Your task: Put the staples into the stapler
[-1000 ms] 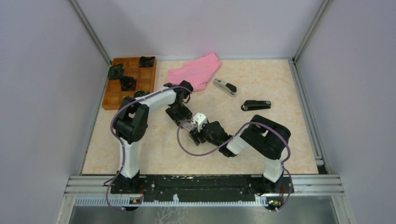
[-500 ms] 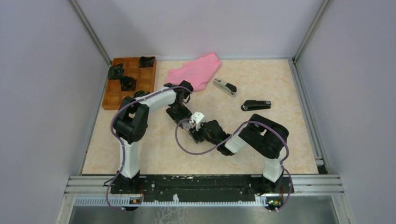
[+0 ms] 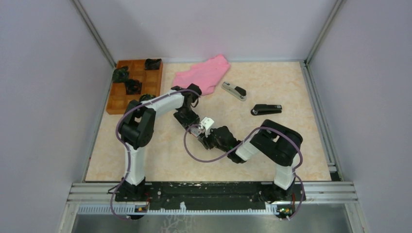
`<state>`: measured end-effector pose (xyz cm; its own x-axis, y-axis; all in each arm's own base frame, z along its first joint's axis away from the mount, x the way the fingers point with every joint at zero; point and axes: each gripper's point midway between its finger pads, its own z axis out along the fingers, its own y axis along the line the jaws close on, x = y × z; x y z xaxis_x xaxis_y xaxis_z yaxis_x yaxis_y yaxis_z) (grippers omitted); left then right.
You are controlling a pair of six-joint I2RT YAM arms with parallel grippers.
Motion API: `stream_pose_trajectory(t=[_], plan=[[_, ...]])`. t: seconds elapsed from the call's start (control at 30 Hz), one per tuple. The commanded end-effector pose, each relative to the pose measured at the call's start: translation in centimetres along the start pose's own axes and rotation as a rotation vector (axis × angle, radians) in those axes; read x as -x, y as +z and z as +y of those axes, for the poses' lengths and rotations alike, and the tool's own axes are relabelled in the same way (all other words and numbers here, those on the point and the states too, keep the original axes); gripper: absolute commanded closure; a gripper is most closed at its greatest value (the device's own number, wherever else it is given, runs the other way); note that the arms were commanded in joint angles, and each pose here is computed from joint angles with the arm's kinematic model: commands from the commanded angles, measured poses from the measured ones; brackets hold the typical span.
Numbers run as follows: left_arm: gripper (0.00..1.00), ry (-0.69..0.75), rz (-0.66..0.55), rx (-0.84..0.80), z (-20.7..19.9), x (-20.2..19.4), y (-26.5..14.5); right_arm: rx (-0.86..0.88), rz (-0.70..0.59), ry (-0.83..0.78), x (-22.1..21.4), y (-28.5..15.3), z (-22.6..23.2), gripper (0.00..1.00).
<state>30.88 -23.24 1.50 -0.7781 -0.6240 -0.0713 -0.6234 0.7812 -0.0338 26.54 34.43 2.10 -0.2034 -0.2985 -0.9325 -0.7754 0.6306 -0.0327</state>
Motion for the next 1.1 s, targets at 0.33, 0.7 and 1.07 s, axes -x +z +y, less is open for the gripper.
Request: stream_pose_trajectory(t=[0.33,0.7,1.07], plan=[[0.53,-0.038,-0.056,0.090,1.1,1.1,2.4,0.037,0.126,0.028,-3.9,-4.3,1.0,0.63],[0.51,-0.029,-0.073,0.076,1.0,2.1,2.0,0.041,0.147,-0.001,-3.6,-6.0,0.7,0.59],[0.38,0.051,-0.118,-0.060,-0.8,3.0,-1.4,-0.123,0.170,-0.046,-3.4,-6.1,-2.4,0.43]])
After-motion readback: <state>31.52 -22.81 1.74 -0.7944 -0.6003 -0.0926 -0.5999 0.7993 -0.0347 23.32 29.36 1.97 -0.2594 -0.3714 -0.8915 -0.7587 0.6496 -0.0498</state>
